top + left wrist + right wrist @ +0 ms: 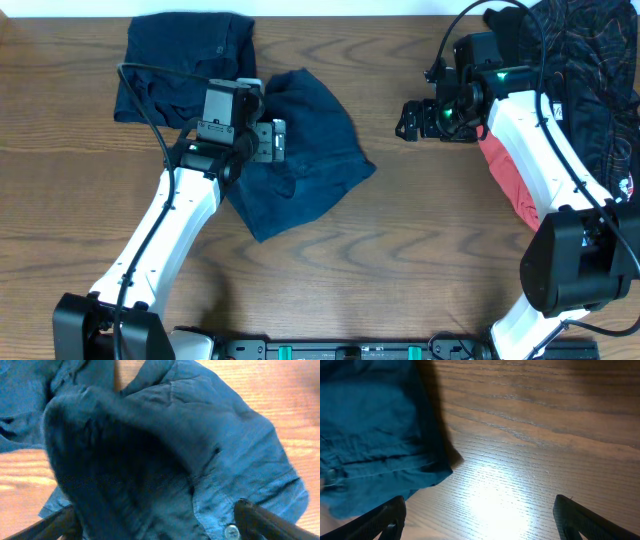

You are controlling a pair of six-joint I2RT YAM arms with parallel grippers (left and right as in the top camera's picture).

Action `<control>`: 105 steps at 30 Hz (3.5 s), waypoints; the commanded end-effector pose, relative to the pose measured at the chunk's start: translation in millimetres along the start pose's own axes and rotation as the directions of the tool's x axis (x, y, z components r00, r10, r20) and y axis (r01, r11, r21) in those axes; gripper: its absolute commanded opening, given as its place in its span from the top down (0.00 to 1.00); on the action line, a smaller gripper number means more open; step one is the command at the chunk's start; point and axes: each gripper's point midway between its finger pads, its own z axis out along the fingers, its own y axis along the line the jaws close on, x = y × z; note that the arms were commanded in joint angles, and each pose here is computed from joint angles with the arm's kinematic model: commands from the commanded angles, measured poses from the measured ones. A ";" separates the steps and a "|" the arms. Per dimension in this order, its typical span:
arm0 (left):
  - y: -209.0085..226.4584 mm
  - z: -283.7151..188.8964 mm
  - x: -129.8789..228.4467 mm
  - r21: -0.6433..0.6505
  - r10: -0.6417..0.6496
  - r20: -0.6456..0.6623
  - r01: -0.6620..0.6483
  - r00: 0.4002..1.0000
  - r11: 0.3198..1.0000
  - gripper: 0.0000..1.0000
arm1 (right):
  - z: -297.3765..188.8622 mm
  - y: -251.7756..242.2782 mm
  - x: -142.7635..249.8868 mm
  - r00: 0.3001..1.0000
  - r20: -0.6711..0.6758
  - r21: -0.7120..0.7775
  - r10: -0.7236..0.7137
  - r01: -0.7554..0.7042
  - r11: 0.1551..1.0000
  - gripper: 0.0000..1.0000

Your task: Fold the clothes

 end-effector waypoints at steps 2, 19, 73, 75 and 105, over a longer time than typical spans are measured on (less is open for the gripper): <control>-8.6 -4.8 -4.1 0.052 -0.002 -0.001 0.002 1.000 0.999 0.02 | 4.6 -4.6 1.5 1.000 -0.013 0.001 0.022 -0.022 1.000 0.08; 83.8 25.2 43.9 -0.140 -0.352 -0.182 0.330 0.918 0.933 0.02 | 4.6 -4.6 1.5 1.000 -0.012 0.000 0.011 -0.011 1.000 0.08; 29.8 133.7 66.5 0.192 -0.328 -0.318 0.399 0.890 0.897 0.94 | 4.5 -5.0 3.9 1.000 -0.022 0.002 0.006 -0.006 1.000 0.08; 24.3 107.2 41.0 0.222 -0.340 -0.263 0.399 0.903 0.889 0.94 | 4.5 -5.1 4.4 1.000 -0.024 0.002 0.007 -0.007 1.000 0.08; 113.8 -70.0 -204.8 0.531 -0.684 0.598 0.432 0.418 0.729 0.94 | 5.9 -3.7 12.2 0.999 -0.053 0.005 0.010 -0.010 1.000 0.09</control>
